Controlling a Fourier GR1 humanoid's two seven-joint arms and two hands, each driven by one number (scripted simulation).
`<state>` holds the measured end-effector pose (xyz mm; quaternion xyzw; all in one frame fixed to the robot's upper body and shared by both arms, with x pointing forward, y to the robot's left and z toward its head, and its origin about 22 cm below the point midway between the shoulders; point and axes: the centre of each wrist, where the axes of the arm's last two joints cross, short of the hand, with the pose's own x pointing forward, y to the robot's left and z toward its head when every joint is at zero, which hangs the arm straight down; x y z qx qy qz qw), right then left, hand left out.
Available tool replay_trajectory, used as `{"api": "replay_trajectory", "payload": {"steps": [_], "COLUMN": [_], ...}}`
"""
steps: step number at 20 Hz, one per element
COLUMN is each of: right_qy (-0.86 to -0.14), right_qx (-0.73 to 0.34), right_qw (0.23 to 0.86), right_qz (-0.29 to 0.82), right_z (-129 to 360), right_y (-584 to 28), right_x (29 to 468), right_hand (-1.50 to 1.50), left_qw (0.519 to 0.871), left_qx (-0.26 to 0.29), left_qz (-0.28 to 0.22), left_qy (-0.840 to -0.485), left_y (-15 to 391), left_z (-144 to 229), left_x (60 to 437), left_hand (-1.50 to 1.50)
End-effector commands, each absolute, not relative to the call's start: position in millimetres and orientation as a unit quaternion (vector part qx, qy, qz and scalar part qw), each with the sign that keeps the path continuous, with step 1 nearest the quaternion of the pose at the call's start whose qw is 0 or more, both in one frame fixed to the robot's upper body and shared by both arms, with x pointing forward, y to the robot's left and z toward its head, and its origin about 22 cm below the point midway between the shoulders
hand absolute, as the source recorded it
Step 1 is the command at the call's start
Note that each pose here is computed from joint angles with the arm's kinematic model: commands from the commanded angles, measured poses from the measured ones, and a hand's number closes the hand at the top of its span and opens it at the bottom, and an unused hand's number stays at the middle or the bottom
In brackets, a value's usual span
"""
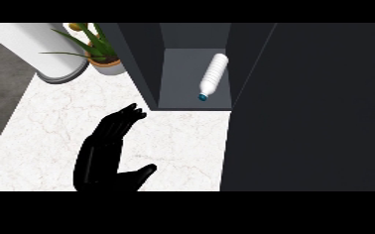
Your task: Pick up the bottled water, place it into the cabinet and close the cabinet
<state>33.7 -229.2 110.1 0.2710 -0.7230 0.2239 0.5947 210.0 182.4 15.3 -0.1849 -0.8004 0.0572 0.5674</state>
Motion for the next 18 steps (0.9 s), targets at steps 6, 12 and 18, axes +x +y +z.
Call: {"api": "replay_trajectory", "payload": {"steps": [6,12,18], "right_qy": [-0.700,-0.691,-0.691], "right_qx": [0.306,0.318,0.367], "right_qw": [0.539,0.523,0.527], "right_qz": [0.356,0.385,0.333], "right_z": [159,160,154], "right_y": [-209,-200,-184], "right_x": [30,34,32], "right_hand": [1.50,1.50,1.50], "left_qw": [0.571,0.574,0.576], "left_qx": [-0.185,-0.172,-0.178], "left_qz": [0.107,0.111,0.105], "left_qy": [-0.793,-0.793,-0.791], "left_y": [231,260,275], "left_z": [23,34,36], "left_x": [180,166,157], "left_hand": [-1.50,-1.50,-1.50]}}
